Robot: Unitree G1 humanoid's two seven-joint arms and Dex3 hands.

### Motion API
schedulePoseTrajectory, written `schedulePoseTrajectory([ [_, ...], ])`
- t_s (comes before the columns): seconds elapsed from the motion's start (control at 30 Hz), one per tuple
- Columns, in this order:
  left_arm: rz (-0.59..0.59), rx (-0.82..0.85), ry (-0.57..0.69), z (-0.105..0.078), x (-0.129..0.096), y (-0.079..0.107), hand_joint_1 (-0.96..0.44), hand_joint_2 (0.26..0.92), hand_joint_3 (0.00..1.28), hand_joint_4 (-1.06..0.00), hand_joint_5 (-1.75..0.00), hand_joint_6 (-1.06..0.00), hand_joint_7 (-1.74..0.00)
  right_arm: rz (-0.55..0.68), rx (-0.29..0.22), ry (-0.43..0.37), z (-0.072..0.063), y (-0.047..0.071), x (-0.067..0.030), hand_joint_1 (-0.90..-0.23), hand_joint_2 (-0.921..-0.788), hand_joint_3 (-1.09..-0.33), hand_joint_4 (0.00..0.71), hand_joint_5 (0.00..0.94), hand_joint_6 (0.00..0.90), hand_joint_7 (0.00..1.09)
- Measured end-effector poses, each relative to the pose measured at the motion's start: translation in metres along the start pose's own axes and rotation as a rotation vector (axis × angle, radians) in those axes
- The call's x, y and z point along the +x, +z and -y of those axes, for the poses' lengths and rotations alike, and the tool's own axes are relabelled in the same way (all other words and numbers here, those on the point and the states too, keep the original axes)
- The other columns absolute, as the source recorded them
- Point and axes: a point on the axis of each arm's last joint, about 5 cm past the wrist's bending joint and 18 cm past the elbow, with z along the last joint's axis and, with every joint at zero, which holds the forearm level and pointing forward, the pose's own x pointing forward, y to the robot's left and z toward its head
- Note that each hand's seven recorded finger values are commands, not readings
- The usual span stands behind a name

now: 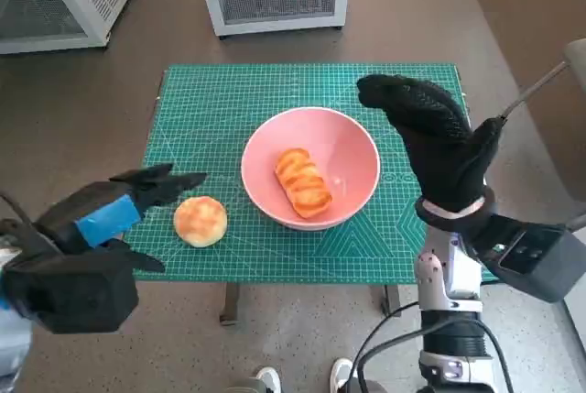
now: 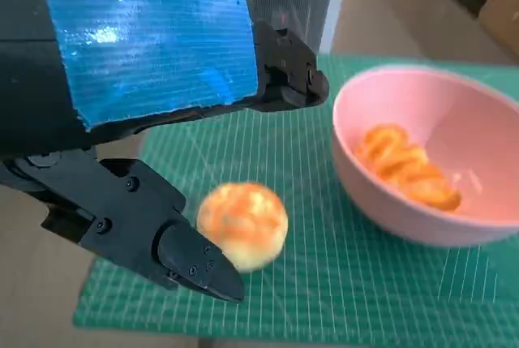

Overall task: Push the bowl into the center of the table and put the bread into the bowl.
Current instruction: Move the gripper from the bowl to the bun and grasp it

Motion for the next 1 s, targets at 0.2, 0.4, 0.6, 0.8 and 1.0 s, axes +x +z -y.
schedulePoseTrajectory([
  [0.2, -0.021, -0.015, -0.035, 0.010, 0.011, -0.005, -0.17, 0.695, 0.00, -0.14, 0.00, -0.24, 0.00, -0.002, -0.001, 0.001, 0.001, 0.000, -0.0001, -0.402, -0.894, -0.538, 0.257, 0.001, -0.001, 0.72],
  [0.4, -0.050, -0.011, -0.050, 0.020, 0.024, -0.009, -0.16, 0.698, 0.00, -0.14, 0.00, -0.23, 0.00, -0.004, -0.004, 0.004, 0.001, 0.001, -0.0002, -0.405, -0.889, -0.549, 0.261, 0.003, -0.001, 0.72],
  [0.6, -0.083, 0.005, -0.072, 0.027, 0.036, -0.012, -0.17, 0.701, 0.00, -0.14, 0.00, -0.22, 0.00, -0.006, -0.008, 0.005, 0.002, 0.001, -0.0004, -0.414, -0.886, -0.556, 0.264, 0.004, -0.001, 0.72],
  [0.8, -0.123, 0.017, -0.084, 0.034, 0.051, -0.017, -0.19, 0.705, 0.00, -0.14, 0.00, -0.22, 0.00, -0.009, -0.013, 0.010, 0.003, 0.002, -0.0007, -0.421, -0.885, -0.556, 0.269, 0.006, -0.001, 0.72],
  [1.0, -0.166, 0.027, -0.062, 0.043, 0.065, -0.023, -0.17, 0.717, 0.01, -0.18, -0.01, -0.24, -0.01, -0.012, -0.016, 0.011, 0.004, 0.002, -0.0008, -0.428, -0.891, -0.546, 0.280, 0.011, 0.003, 0.73],
])
